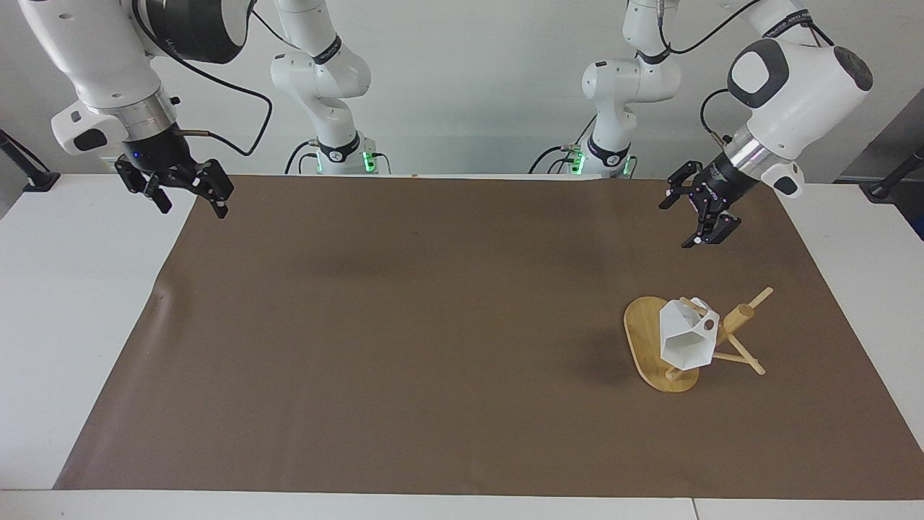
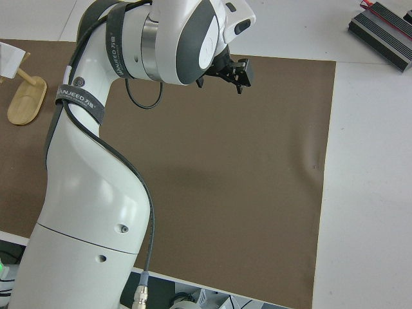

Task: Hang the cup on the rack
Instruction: 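Open the left gripper and pull it back from the mug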

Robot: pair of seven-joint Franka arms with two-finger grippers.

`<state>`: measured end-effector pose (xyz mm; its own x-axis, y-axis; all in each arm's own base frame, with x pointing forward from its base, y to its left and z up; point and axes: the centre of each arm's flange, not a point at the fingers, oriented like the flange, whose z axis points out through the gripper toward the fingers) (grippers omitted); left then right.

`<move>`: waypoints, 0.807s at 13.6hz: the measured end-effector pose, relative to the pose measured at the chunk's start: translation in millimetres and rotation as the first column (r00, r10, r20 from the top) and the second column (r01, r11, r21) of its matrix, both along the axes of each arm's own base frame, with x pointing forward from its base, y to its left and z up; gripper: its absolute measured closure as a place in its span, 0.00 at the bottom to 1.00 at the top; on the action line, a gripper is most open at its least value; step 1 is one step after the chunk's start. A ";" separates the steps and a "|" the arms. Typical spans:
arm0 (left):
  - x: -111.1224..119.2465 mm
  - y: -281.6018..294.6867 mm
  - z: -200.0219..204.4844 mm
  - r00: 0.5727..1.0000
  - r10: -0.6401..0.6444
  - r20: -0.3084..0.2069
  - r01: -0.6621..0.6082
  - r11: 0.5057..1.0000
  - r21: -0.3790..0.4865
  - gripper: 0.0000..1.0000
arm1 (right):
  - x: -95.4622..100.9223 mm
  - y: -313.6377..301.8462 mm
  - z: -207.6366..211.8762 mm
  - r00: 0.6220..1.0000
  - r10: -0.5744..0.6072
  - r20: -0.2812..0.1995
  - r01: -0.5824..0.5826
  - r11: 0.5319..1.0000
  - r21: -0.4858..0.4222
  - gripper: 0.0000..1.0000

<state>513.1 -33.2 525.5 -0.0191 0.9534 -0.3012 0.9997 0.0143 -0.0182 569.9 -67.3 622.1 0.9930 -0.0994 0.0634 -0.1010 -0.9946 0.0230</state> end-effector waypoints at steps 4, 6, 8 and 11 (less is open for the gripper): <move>-4.0 4.6 9.4 0.932 -0.358 0.055 0.355 0.933 0.050 0.00 | 0.0 0.0 0.0 1.000 0.000 0.000 0.000 1.000 0.000 0.00; -5.0 8.4 13.7 0.861 -0.504 0.066 0.498 0.863 0.090 0.00 | 0.0 0.0 0.0 1.000 0.000 0.000 0.000 1.000 0.000 0.00; -3.2 11.0 20.5 0.776 -0.626 0.082 0.614 0.778 0.130 0.00 | 0.0 0.0 0.0 1.000 0.000 0.000 0.000 1.000 0.000 0.00; -4.7 15.0 26.9 0.557 -0.827 0.078 0.812 0.562 0.162 0.00 | 0.0 0.0 0.0 1.000 0.000 0.000 0.000 1.000 0.000 0.00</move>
